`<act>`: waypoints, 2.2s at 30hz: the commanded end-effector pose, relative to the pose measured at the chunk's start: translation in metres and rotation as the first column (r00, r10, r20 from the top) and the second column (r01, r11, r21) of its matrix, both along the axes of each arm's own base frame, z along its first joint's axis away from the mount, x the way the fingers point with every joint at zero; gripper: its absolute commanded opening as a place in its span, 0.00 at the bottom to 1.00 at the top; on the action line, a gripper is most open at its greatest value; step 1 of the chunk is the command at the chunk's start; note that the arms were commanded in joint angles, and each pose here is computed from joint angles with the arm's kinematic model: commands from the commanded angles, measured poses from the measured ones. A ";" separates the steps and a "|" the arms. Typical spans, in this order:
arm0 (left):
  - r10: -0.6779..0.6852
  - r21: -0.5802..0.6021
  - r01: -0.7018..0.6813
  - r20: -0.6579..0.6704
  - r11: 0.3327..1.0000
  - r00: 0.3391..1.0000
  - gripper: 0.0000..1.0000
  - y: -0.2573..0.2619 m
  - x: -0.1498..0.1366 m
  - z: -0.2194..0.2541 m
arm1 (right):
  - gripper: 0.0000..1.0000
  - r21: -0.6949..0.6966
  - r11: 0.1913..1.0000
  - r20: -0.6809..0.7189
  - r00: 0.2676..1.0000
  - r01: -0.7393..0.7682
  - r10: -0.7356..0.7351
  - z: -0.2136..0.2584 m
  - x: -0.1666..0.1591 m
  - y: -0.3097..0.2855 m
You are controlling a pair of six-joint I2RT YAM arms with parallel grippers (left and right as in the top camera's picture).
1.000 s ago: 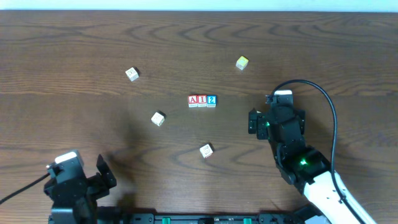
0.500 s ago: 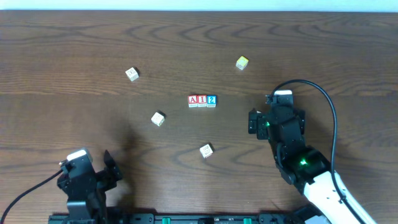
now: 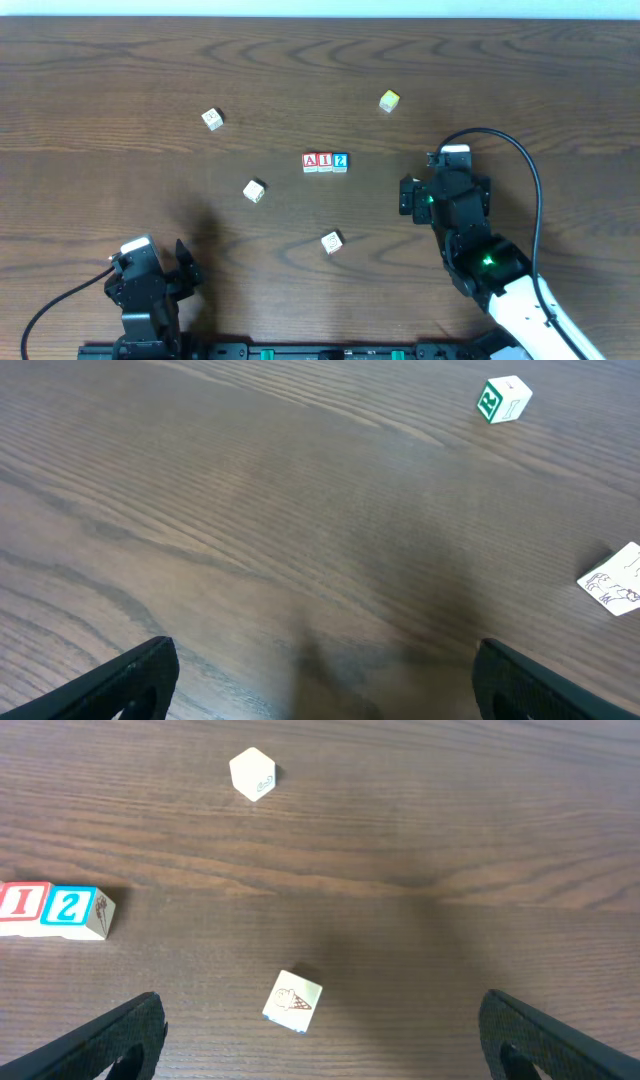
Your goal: Spell out Ai2
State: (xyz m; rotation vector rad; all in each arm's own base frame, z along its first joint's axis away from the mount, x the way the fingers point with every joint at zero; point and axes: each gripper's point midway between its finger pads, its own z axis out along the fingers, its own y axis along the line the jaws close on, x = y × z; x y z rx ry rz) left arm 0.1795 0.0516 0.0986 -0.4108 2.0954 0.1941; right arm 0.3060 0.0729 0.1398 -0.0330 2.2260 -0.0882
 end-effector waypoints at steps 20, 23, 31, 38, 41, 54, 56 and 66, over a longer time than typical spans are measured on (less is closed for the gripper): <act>-0.059 -0.035 0.054 -0.146 0.998 0.988 0.95 -0.010 -0.014 -0.042 | 0.99 -0.010 1.000 0.009 1.000 0.015 -0.015 0.003 0.002 -0.004; -0.059 -0.035 0.054 -0.146 0.998 0.988 0.95 -0.010 -0.014 -0.042 | 0.99 -0.010 1.000 0.009 1.000 0.015 -0.015 0.003 0.002 -0.004; -0.059 -0.035 0.054 -0.146 0.998 0.988 0.95 -0.010 -0.014 -0.042 | 0.99 -0.010 1.000 0.009 1.000 0.015 -0.015 0.003 0.002 -0.004; -0.059 -0.035 0.054 -0.147 0.998 0.987 0.95 -0.010 -0.014 -0.042 | 0.99 -0.010 1.000 0.009 1.000 0.015 -0.015 0.003 0.002 -0.004; -0.059 -0.034 0.054 -0.146 0.998 0.987 0.95 -0.010 -0.014 -0.042 | 0.99 -0.032 0.999 -0.006 1.000 0.013 -0.013 0.000 -0.001 -0.007; -0.059 -0.035 0.054 -0.147 0.998 0.987 0.95 -0.010 -0.014 -0.042 | 0.99 -0.014 0.996 0.084 0.993 0.089 -0.087 -0.054 -0.077 -0.066; -0.059 -0.034 0.054 -0.147 0.998 0.987 0.95 -0.010 -0.014 -0.042 | 0.99 0.008 0.996 0.112 0.990 0.089 -0.089 -0.058 -0.078 -0.066; -0.059 -0.035 0.054 -0.147 0.998 0.987 0.95 -0.010 -0.014 -0.042 | 0.99 0.054 0.989 0.246 0.958 0.135 -0.144 -0.037 -0.076 -0.080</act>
